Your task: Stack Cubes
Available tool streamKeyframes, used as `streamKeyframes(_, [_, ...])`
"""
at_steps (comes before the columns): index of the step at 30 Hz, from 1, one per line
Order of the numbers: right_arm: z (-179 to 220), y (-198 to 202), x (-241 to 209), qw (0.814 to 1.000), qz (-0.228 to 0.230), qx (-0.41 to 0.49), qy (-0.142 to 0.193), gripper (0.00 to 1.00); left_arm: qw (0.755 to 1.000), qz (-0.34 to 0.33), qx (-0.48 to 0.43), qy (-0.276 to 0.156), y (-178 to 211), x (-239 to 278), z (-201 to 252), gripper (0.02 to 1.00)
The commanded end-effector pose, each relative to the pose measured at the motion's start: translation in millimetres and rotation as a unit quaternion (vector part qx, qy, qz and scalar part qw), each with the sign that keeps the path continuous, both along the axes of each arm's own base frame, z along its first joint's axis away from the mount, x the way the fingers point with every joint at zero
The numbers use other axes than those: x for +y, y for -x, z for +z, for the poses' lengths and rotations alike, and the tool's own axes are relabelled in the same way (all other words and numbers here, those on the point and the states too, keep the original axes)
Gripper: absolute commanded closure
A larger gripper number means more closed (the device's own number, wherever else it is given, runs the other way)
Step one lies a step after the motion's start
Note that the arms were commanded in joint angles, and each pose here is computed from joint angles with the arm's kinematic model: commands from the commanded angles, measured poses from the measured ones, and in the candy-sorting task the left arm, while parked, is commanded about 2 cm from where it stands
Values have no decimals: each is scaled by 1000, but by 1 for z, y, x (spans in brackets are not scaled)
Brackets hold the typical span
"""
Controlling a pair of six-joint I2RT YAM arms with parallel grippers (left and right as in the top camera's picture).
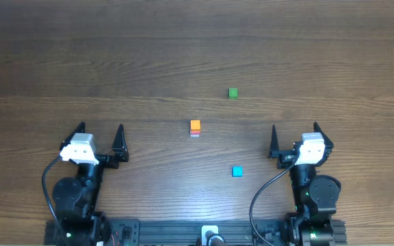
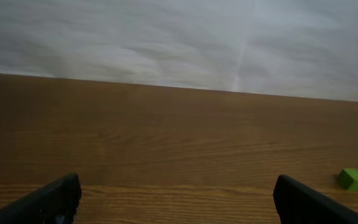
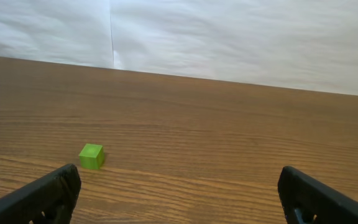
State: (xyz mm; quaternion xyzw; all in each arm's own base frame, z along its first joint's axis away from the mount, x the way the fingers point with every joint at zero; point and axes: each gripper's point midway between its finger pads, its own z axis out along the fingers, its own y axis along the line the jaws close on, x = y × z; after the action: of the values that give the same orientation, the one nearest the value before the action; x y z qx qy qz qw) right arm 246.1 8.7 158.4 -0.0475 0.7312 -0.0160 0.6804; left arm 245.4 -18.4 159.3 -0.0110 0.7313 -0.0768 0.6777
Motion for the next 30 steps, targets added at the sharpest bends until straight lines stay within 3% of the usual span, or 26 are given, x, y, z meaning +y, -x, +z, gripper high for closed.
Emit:
streamKeyframes(1, [-2,0,0,1000,0,0,2,9,1000,-9,-1,-3,1,-4,-1,23])
streamKeyframes(8, [-2,0,0,1000,0,0,2,7,1000,-9,0,-3,0,-4,-1,18])
streamKeyframes(12, [0,1,16,999,45,-3,-3,9,1000,-9,0,-3,0,-4,-1,20])
streamKeyframes(16, [5,0,11,999,33,-14,-2,7,1000,-9,0,-3,0,-4,-1,20])
streamKeyframes(17, [13,0,13,999,36,-29,-15,7,1000,-9,0,-3,0,-4,-1,18])
streamKeyframes(19, [31,2,19,994,55,-59,-75,7,1000,-9,0,-3,0,-4,-1,18])
streamKeyframes(20, [39,3,22,992,64,-74,-82,7,1000,-9,0,-3,0,-4,-1,18])
streamKeyframes(26, [94,18,38,980,119,-138,-75,7,1000,-9,0,-3,0,-4,-1,18])
streamKeyframes(30, [132,29,39,978,121,-159,-67,7,1000,-9,0,-3,0,-4,-1,18])
